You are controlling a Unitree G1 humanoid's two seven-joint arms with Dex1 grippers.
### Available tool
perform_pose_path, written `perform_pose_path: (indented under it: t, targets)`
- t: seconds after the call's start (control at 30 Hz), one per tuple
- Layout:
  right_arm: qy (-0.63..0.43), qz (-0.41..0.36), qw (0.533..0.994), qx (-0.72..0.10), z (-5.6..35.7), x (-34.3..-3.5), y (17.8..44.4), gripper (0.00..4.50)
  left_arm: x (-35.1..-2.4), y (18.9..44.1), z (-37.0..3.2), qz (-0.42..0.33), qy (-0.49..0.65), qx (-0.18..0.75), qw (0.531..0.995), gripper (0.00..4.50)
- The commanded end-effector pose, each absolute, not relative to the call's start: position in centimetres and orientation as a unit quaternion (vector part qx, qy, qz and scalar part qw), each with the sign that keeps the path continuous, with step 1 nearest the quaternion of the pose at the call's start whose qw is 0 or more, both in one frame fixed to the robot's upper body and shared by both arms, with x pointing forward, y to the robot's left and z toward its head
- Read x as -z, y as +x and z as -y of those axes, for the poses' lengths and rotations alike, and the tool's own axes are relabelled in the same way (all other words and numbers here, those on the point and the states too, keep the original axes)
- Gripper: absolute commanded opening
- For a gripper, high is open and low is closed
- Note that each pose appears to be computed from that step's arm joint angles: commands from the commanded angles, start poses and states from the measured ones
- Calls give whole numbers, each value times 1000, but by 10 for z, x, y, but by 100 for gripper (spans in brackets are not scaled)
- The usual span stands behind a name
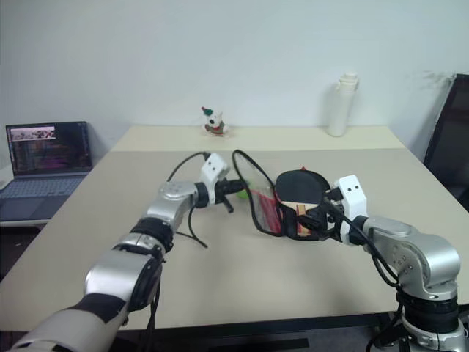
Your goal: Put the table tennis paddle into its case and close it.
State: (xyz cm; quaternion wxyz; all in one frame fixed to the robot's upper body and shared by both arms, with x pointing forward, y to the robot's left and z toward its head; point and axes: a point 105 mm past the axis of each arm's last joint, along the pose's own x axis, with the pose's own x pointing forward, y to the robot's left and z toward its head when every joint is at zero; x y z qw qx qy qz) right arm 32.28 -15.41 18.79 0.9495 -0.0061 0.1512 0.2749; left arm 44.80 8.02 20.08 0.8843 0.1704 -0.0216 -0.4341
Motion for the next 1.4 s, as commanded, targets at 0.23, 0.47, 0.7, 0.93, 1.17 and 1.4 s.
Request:
perform_pose_path:
  t: [0.23, 0.47, 0.7, 0.93, 1.17, 1.4]
  targets:
    - [-11, -117, 965, -233, 171, -204, 312, 450, -212, 447, -2, 42, 153, 442, 883, 2]
    - [-10, -119, 971, -207, 180, -203, 306, 450, -206, 443, 26, 35, 140, 435, 889, 2]
    - [-5, -119, 971, -208, 175, -200, 313, 450, -191, 438, 24, 21, 153, 456, 876, 2]
    - [9, -105, 974, -199, 168, -196, 348, 450, -201, 437, -14, 57, 115, 485, 865, 2]
    - [15, -101, 984, -145, 184, -183, 392, 450, -204, 433, -88, 72, 92, 476, 872, 2]
    - [13, -105, 990, -99, 198, -159, 429, 450, -201, 420, -141, 72, 94, 431, 895, 2]
